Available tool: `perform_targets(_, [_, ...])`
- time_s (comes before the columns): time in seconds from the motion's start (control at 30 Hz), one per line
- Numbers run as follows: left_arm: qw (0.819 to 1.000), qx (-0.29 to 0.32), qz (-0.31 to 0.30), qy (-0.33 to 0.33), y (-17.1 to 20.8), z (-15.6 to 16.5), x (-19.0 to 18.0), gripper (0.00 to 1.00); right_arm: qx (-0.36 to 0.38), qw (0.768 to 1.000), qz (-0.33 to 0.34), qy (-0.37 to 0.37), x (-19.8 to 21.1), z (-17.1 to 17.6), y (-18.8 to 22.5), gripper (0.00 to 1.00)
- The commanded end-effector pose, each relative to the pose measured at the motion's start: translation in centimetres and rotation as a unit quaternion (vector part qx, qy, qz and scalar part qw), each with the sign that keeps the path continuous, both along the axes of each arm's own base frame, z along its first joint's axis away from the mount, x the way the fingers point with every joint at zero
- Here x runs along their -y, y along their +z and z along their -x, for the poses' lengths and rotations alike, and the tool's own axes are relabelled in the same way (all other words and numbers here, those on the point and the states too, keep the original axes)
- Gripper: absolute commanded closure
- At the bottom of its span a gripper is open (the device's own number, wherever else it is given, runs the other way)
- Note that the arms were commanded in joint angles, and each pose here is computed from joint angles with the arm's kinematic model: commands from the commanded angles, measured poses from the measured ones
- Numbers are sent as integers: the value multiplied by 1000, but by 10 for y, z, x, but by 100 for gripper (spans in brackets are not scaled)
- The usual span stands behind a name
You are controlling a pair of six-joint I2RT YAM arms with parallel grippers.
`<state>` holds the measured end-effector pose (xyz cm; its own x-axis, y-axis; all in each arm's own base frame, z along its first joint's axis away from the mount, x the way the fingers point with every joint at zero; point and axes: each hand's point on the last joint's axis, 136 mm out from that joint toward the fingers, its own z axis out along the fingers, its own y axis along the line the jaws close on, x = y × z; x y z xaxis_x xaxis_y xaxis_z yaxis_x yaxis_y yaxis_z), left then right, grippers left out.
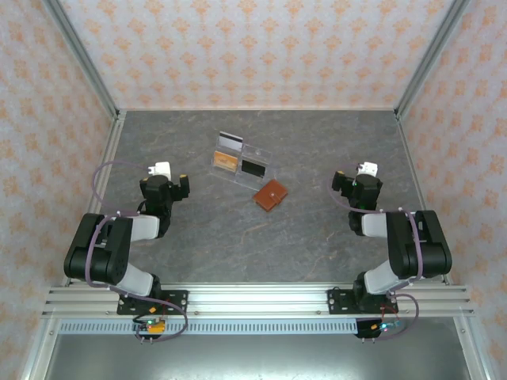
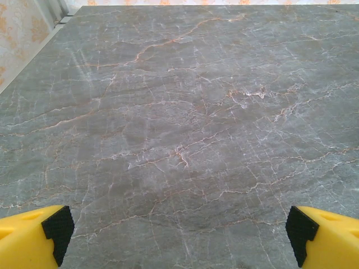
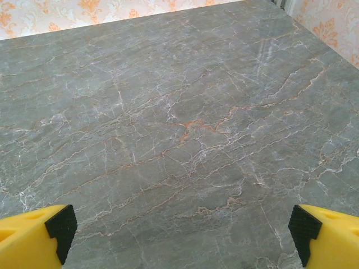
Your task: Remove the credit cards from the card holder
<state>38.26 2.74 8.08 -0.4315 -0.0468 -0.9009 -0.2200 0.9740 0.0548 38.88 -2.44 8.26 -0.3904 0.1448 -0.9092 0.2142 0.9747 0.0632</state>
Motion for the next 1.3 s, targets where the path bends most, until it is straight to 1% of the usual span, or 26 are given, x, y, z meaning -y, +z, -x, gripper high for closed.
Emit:
perform_targets(0.0, [1000,25,-8,5,14,-9,-1,0,8,1000,-7,-2,0,-6,6,1])
perform_targets(0.7, [1000,24,-7,4,14,-9,-1,0,6,1000,-7,-1,0,-6,5,1])
perform_targets(0.83, [999,28,-9,15,17,-7,-5,0,19,1000,-6,0,0,-3,14,1])
perform_targets(0.93, [999,38,-9,31,33,-1,-10,0,30,999,-7,-16,5,3,31,1])
perform_targets(1.03, [999,19,-11,50,49,9,-16,0,33,999,-11,-38,11,12,53,1])
perform_targets(1.13, [997,11,1,71,67,21,-21,0,24,992,-57,-111,27,21,75,1])
perform_targets(1.2, [996,9,21,82,80,29,-21,0,-14,985,-88,-147,31,24,80,1])
perform_targets(1.27, [995,10,49,88,92,38,-19,0,-41,977,-124,-170,30,27,94,1])
